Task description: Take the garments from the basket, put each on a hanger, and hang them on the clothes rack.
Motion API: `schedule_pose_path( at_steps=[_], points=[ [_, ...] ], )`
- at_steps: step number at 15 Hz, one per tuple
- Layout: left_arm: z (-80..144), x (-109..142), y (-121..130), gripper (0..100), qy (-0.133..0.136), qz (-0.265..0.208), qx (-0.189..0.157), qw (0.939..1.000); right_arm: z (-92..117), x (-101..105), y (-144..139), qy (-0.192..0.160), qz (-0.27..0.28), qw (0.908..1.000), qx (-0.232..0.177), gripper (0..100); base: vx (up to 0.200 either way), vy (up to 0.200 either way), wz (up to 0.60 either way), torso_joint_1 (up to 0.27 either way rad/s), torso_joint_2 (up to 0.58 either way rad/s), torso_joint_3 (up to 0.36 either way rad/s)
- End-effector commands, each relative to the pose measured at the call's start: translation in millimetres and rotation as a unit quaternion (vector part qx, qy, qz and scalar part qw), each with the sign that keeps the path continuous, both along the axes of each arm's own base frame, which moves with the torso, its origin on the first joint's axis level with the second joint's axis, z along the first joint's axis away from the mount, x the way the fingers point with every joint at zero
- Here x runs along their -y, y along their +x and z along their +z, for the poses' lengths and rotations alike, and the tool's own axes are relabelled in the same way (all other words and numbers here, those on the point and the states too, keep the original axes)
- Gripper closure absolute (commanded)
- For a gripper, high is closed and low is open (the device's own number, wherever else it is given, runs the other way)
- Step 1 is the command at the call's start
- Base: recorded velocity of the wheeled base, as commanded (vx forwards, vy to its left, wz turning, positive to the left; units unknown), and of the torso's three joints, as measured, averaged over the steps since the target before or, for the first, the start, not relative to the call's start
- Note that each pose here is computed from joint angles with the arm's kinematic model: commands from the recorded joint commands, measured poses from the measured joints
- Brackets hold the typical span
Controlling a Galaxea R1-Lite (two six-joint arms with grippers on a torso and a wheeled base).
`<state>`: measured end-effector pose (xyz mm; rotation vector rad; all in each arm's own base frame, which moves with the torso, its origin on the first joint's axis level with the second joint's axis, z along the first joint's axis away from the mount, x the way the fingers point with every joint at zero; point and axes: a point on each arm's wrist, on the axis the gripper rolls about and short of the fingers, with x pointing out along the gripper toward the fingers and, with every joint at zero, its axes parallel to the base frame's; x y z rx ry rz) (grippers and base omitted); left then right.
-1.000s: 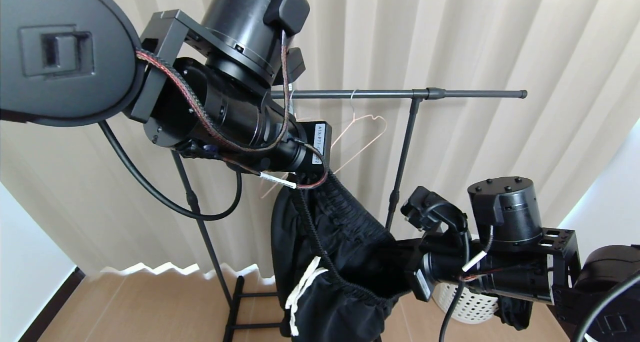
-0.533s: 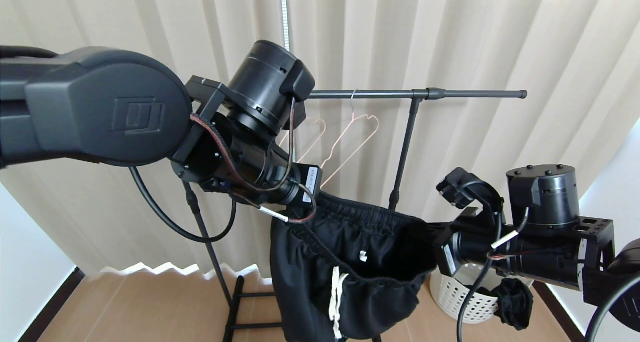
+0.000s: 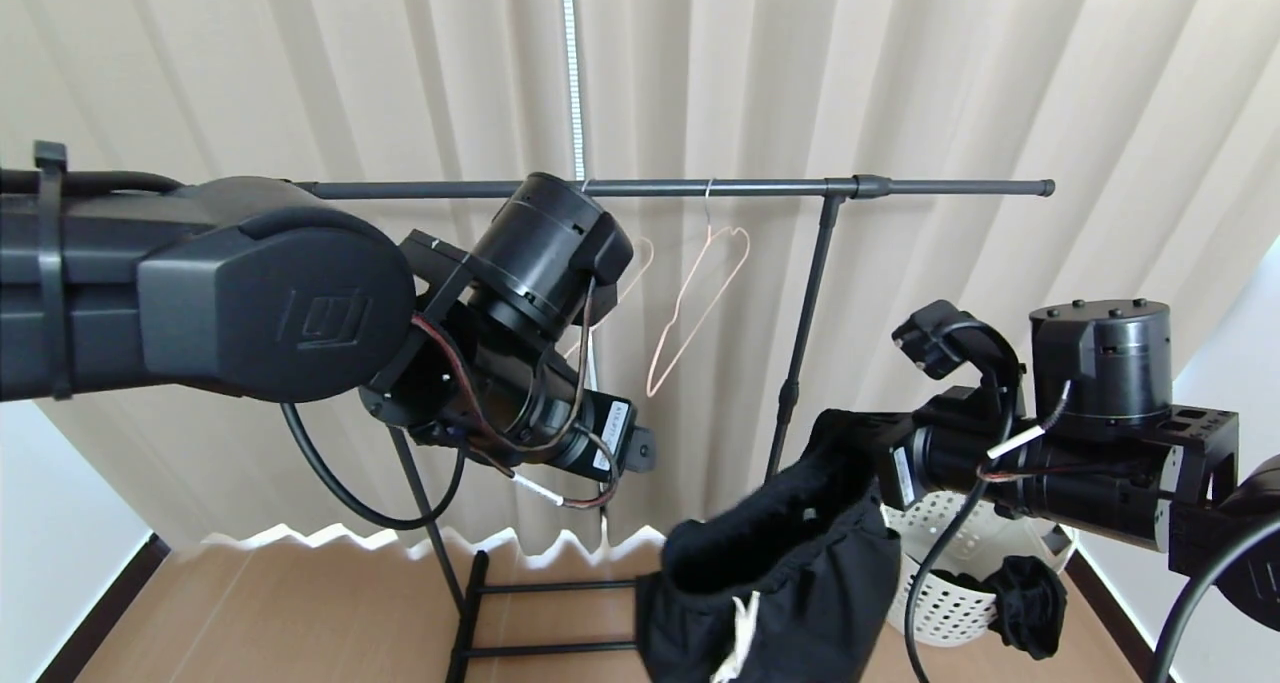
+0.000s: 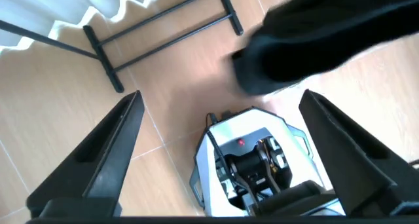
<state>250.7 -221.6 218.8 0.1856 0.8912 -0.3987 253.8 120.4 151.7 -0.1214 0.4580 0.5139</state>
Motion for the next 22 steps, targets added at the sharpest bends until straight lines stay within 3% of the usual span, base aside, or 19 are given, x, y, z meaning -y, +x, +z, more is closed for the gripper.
schedule_pose_path(
  at_steps=[1, 5, 8, 11, 15, 19, 22],
  points=[
    [3, -7, -2, 0, -0.003, 0.002, 0.001, 1.0000, 1, 2, 3, 0.001, -0.005, 1.0000, 0.002, 100, 0.000, 0.000, 0.00, 0.000, 0.00, 0.000],
    [-1, -32, 33, 0, 0.000, 0.037, 0.031, 0.9988, 5, 6, 1, -0.008, -0.033, 0.9993, 0.015, 100, 0.000, 0.000, 0.00, 0.000, 0.00, 0.000],
    [-12, -43, 75, 0, -0.013, 0.050, 0.082, 0.9953, 19, 11, -10, 0.001, -0.033, 0.9988, 0.037, 100, 0.000, 0.000, 0.00, 0.000, 0.00, 0.000],
    [-20, -47, 110, 0, -0.002, 0.049, 0.114, 0.9923, 24, 14, -15, -0.002, -0.030, 0.9983, 0.049, 100, 0.000, 0.000, 0.00, 0.000, 0.00, 0.000],
    [-29, -37, 156, 0, -0.012, 0.062, 0.139, 0.9883, 26, 16, -20, -0.002, -0.030, 0.9981, 0.054, 100, 0.000, 0.000, 0.00, 0.000, 0.00, 0.000],
    [-44, -29, 187, 0, -0.018, 0.068, 0.155, 0.9854, 27, 16, -20, -0.002, -0.029, 0.9980, 0.056, 100, 0.000, 0.000, 0.00, 0.000, 0.00, 0.000],
    [-63, -36, 200, 0, -0.007, 0.076, 0.143, 0.9868, 28, 16, -21, -0.002, -0.029, 0.9979, 0.058, 100, 0.000, 0.000, 0.00, 0.000, 0.00, 0.000]
  ],
)
